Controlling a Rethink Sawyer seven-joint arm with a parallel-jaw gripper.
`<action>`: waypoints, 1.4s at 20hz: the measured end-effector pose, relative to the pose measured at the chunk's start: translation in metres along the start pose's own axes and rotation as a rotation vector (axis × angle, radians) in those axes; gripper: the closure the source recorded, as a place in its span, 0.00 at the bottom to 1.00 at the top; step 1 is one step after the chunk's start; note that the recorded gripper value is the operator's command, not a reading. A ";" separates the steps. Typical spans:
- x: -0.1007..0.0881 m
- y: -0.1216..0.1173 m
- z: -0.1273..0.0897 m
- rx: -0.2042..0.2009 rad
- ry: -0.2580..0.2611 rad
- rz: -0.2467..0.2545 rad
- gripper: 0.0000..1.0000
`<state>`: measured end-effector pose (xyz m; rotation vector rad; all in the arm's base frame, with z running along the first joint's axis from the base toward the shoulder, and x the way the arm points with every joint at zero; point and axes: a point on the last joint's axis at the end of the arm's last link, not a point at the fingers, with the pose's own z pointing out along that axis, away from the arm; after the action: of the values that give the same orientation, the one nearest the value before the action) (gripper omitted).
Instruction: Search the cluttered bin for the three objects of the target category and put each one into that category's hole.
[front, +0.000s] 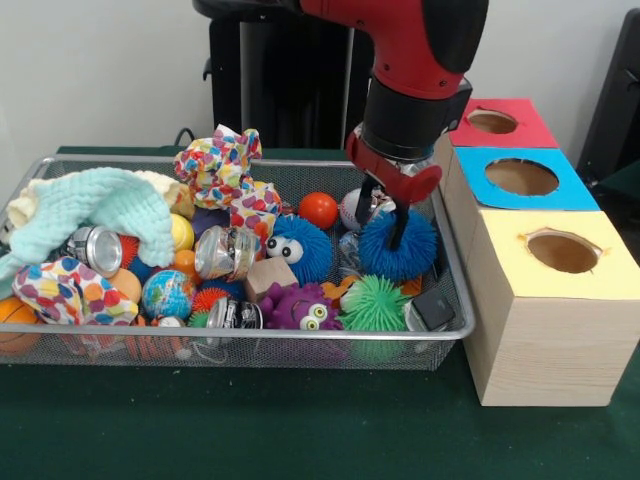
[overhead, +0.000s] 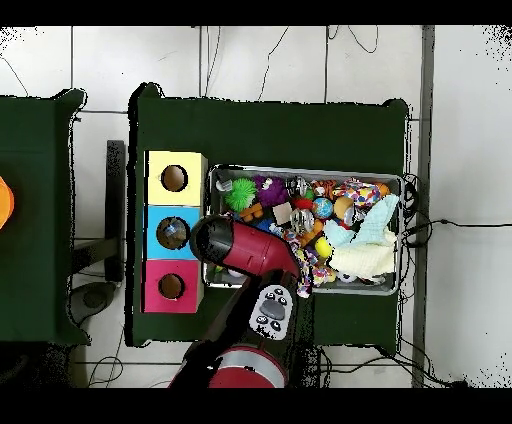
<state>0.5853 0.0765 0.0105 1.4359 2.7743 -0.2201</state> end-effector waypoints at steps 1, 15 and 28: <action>0.000 0.000 0.000 -0.001 0.000 -0.001 0.00; 0.006 0.005 0.024 -0.032 -0.043 -0.013 0.00; -0.007 0.003 0.031 -0.052 -0.058 0.009 1.00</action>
<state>0.5901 0.0691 -0.0203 1.4071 2.7068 -0.1846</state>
